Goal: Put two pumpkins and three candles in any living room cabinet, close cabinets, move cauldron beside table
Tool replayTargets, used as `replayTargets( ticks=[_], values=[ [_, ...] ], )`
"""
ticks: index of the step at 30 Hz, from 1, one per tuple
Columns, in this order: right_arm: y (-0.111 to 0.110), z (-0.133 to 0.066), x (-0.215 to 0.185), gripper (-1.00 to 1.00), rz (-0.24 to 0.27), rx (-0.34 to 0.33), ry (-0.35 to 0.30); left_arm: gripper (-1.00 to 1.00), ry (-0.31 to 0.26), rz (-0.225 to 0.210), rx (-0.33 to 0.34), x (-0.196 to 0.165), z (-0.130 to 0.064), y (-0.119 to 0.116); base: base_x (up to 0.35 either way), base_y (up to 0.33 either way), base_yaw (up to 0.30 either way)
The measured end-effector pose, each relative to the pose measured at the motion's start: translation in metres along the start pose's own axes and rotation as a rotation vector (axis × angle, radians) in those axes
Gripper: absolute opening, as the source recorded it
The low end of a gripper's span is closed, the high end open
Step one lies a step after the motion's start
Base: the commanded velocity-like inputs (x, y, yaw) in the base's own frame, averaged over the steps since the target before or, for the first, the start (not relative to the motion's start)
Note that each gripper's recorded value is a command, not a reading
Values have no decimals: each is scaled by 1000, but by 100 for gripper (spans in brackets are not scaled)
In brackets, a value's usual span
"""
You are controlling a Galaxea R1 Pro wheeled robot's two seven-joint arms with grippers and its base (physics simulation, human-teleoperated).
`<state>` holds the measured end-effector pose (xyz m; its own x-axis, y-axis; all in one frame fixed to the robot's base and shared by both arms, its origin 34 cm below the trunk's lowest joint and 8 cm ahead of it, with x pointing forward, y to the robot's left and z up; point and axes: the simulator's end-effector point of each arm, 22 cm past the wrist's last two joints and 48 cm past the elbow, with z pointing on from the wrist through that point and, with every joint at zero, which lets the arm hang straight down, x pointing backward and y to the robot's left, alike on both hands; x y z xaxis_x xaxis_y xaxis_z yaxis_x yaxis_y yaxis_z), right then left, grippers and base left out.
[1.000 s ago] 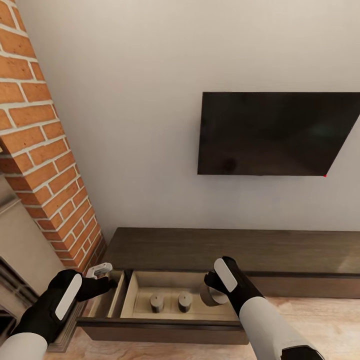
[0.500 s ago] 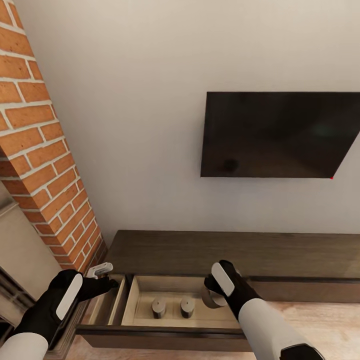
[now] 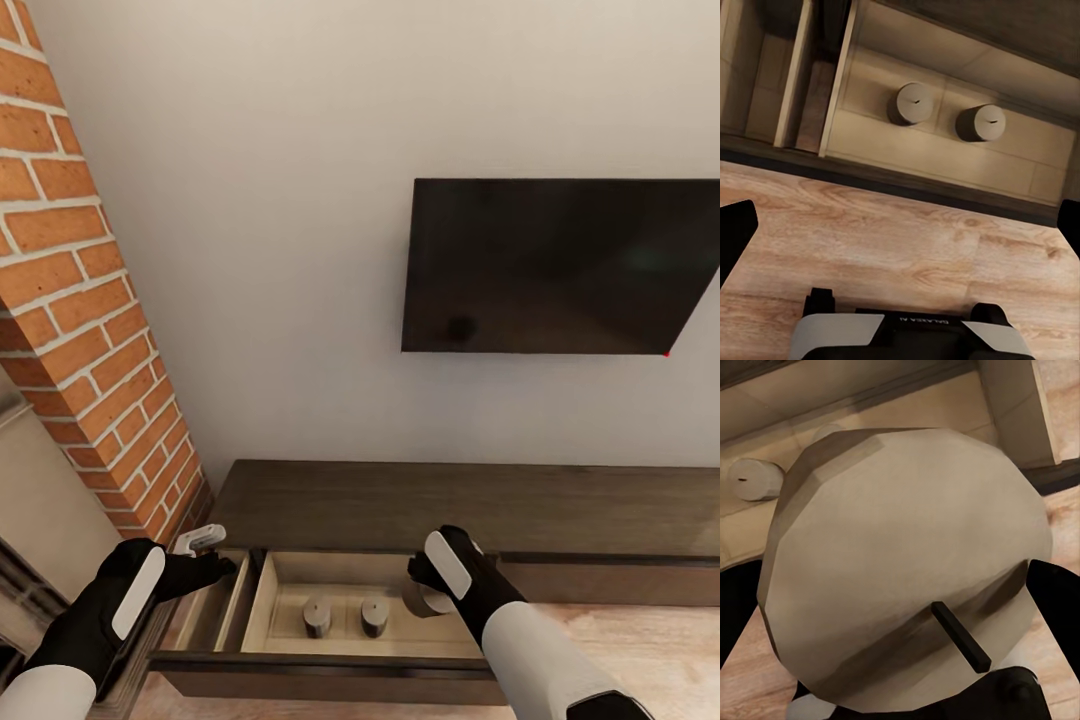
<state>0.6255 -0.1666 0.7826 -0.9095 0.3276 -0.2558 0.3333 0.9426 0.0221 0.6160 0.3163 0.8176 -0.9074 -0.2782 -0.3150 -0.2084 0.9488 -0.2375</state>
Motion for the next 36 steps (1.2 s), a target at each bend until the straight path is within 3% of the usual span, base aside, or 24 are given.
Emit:
replayTargets(
  ticks=[6,16,36],
  values=[
    [-2,7,0,-100,2,-8,7,100,-2,0,-1,-1,5,1,0,0,-28],
    [-1,16,-1,-100,1,-9,10,100,-4,1,-2,-1,15,3,0,0,-209],
    [6,18,0,-100,-4,-16,5,100,-3,0,-2,-1,18,4,57,6,-6]
  ],
)
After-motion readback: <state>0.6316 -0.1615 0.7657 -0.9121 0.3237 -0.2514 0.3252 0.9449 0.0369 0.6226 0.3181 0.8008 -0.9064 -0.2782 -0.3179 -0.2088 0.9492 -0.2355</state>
